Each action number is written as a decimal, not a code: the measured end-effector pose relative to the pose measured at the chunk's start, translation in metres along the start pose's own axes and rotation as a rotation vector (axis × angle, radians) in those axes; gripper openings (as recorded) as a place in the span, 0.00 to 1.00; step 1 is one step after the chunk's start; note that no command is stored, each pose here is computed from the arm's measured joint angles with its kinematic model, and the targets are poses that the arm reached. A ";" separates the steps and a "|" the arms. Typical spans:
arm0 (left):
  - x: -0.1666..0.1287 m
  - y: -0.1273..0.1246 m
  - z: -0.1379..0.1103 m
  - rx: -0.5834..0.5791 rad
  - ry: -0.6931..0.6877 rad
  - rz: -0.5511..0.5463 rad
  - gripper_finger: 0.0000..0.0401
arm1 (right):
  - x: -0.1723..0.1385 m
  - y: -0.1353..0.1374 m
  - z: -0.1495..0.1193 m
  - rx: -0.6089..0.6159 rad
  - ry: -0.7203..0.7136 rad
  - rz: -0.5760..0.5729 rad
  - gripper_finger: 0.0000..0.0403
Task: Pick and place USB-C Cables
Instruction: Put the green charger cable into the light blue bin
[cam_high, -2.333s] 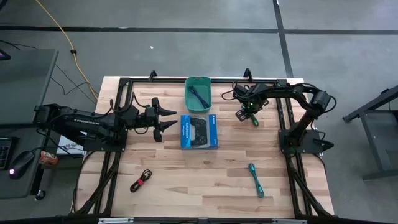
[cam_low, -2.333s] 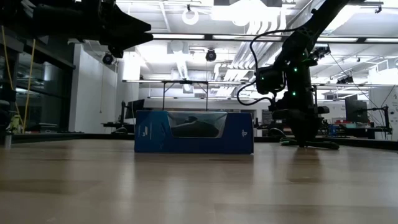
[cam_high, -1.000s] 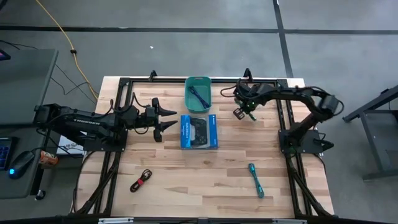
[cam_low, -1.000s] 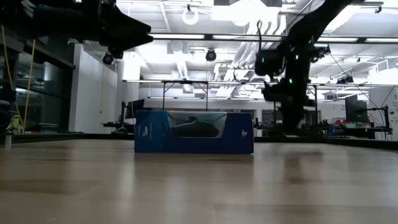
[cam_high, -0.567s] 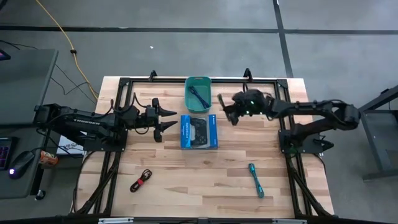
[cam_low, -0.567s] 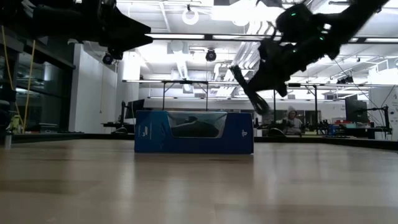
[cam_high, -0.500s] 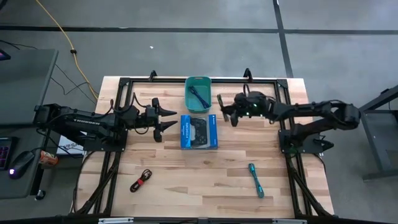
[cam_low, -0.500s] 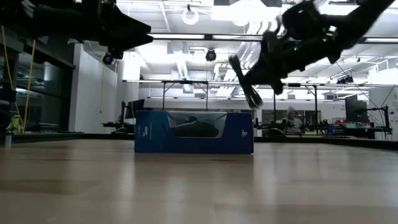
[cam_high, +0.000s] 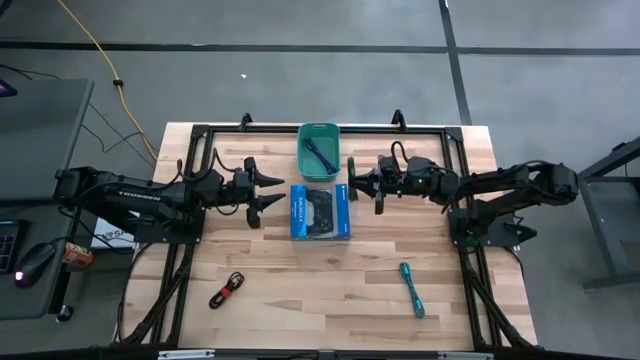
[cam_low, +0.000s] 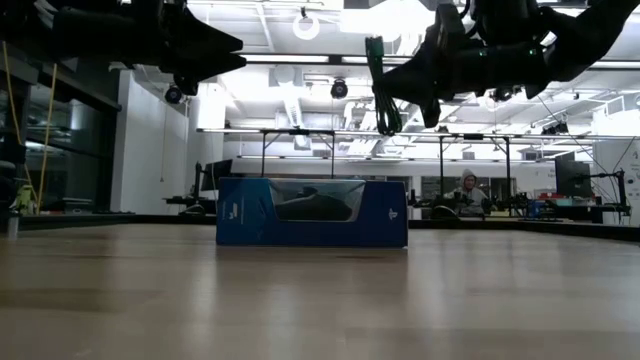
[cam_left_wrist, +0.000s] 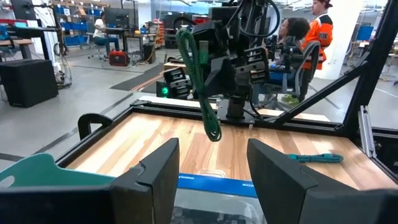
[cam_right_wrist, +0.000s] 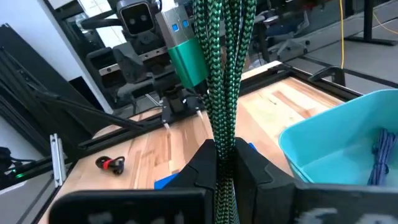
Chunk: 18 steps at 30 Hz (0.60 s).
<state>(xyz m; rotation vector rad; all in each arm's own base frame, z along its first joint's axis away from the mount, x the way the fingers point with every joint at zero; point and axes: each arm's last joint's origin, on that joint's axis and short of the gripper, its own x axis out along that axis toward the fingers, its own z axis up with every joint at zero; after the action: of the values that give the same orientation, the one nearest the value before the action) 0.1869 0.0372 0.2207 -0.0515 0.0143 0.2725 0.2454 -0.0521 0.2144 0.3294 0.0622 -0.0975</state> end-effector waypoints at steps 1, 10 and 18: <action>0.000 0.000 0.000 -0.012 -0.002 0.001 0.42 | 0.000 0.000 0.000 0.000 0.000 0.002 0.02; 0.023 -0.001 -0.007 -0.135 -0.053 0.002 0.42 | 0.002 0.016 0.001 0.007 -0.048 0.024 0.02; 0.062 -0.007 -0.008 -0.100 0.009 -0.050 0.42 | 0.048 0.030 -0.005 0.009 0.079 0.066 0.02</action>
<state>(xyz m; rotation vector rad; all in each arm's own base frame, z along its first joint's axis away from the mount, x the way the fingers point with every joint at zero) 0.2479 0.0467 0.2121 -0.1524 0.0087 0.2232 0.2964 -0.0261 0.2157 0.3441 0.1294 -0.0191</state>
